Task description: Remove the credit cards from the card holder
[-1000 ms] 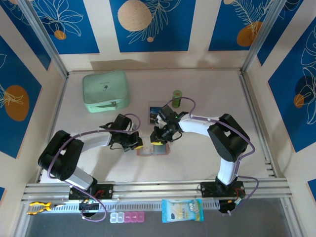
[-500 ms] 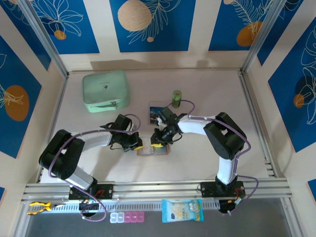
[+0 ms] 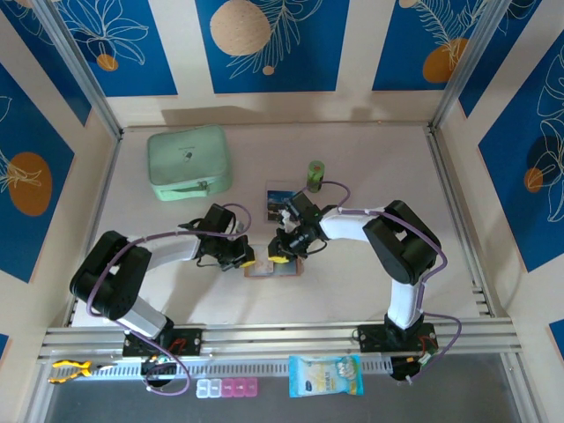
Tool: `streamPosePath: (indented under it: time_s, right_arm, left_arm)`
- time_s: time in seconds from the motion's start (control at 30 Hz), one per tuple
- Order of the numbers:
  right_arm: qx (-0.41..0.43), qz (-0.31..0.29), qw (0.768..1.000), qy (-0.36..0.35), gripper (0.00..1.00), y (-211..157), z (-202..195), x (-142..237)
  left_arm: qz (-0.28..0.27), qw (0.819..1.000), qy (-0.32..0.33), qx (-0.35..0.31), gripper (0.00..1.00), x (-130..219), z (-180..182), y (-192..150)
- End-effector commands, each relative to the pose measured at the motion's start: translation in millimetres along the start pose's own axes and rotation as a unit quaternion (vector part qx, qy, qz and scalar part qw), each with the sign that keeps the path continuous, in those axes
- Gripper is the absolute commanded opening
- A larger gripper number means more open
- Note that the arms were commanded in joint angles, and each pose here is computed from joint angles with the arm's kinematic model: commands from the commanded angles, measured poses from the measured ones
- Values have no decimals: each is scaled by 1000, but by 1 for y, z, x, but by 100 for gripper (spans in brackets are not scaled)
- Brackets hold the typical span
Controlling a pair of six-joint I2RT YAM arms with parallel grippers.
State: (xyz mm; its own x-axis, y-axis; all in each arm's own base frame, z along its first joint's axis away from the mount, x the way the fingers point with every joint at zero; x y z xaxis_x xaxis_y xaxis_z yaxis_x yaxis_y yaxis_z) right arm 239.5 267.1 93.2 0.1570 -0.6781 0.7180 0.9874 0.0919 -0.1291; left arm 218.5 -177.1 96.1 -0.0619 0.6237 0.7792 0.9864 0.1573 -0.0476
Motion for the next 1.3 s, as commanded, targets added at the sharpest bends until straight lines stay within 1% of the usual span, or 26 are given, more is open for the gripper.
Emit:
streamPosePath:
  time_s: [0.0, 0.27, 0.67, 0.93, 1.27]
  right_arm:
    - [-12, 11, 1000, 14, 18, -3, -3, 0]
    - [-10, -6, 1000, 5, 14, -5, -5, 9]
    - [-4, -15, 1000, -26, 14, -9, -11, 27]
    - [14, -20, 998, -61, 13, -14, -4, 42]
    - [39, -29, 996, -77, 12, -16, 9, 56]
  left_arm:
    - [16, 999, 34, 8, 0, -7, 11, -4]
    - [15, 999, 36, 9, 0, -6, 12, -5]
    - [15, 999, 37, 9, 0, -7, 11, -4]
    - [16, 999, 32, 7, 0, -6, 8, -3]
    - [9, 1000, 15, 3, 2, -3, 0, 0]
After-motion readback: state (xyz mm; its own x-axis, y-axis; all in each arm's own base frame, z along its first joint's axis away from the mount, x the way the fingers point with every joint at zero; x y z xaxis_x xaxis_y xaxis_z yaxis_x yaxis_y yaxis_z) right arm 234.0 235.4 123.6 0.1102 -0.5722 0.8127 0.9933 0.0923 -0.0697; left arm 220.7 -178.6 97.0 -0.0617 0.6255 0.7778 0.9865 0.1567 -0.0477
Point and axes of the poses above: each hand's point on the last joint's axis, 136 mm out from that joint toward the fingers, its own x axis back along the fingers, its own z axis along the line the jaws close on, y = z × x, the point moved 9 cm from there along x, back along the fingers
